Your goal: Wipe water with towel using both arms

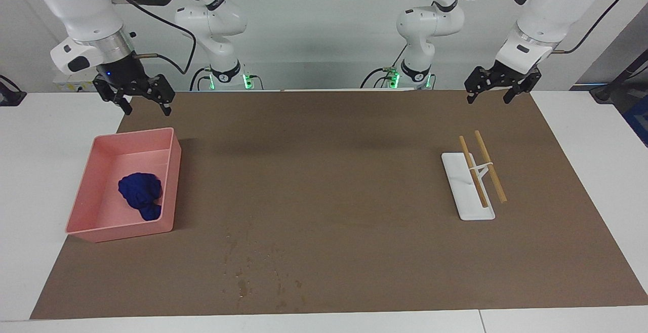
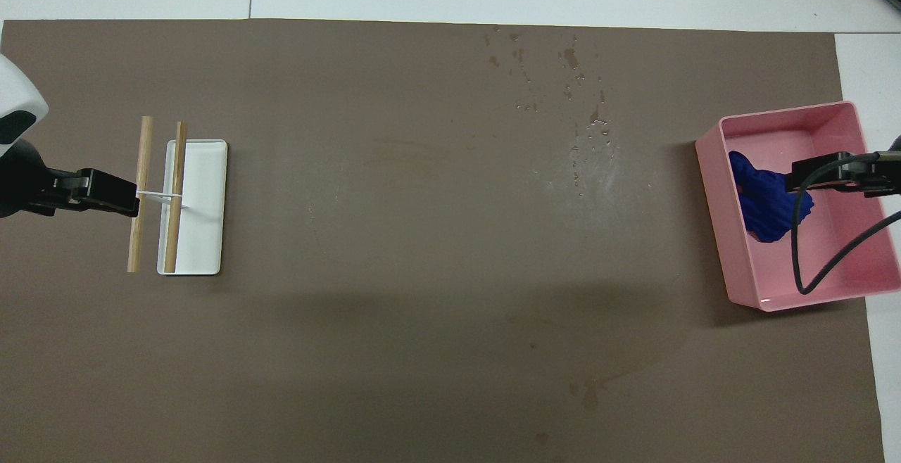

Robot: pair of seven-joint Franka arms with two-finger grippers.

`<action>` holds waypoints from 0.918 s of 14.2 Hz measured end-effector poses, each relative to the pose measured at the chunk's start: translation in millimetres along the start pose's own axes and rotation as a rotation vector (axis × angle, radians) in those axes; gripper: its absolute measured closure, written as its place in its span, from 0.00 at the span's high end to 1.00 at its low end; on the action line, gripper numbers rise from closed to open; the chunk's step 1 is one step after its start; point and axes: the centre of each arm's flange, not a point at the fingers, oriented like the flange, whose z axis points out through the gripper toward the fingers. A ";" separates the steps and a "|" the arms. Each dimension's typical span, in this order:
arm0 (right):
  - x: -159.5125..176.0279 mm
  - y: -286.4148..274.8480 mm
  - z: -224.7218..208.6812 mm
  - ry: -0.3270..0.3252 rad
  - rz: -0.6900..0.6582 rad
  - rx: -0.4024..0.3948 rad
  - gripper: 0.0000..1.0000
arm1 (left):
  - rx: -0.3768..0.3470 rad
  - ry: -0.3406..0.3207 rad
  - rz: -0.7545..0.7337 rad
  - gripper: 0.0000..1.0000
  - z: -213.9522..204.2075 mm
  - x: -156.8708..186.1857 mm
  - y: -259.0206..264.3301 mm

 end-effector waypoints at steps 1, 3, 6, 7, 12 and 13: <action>1.4 2.2 -0.9 0.012 0.002 -0.007 1.00 | 0.000 0.000 0.000 1.00 0.0 0.0 0.0; 3.2 4.5 -1.8 0.029 0.006 -0.008 1.00 | 0.000 0.000 0.000 1.00 0.0 0.0 0.0; 3.2 4.2 -1.0 0.027 0.005 -0.008 1.00 | 0.000 0.000 0.000 1.00 0.0 0.0 0.0; 3.2 4.3 -0.8 0.027 0.005 -0.008 1.00 | 0.000 0.000 0.000 1.00 0.0 0.0 0.0; 3.0 4.2 0.7 0.024 0.005 -0.008 1.00 | 0.000 0.000 0.000 1.00 0.0 0.0 0.0; 2.9 4.2 1.1 0.023 0.006 -0.008 1.00 | 0.000 0.000 0.000 1.00 0.0 0.0 0.0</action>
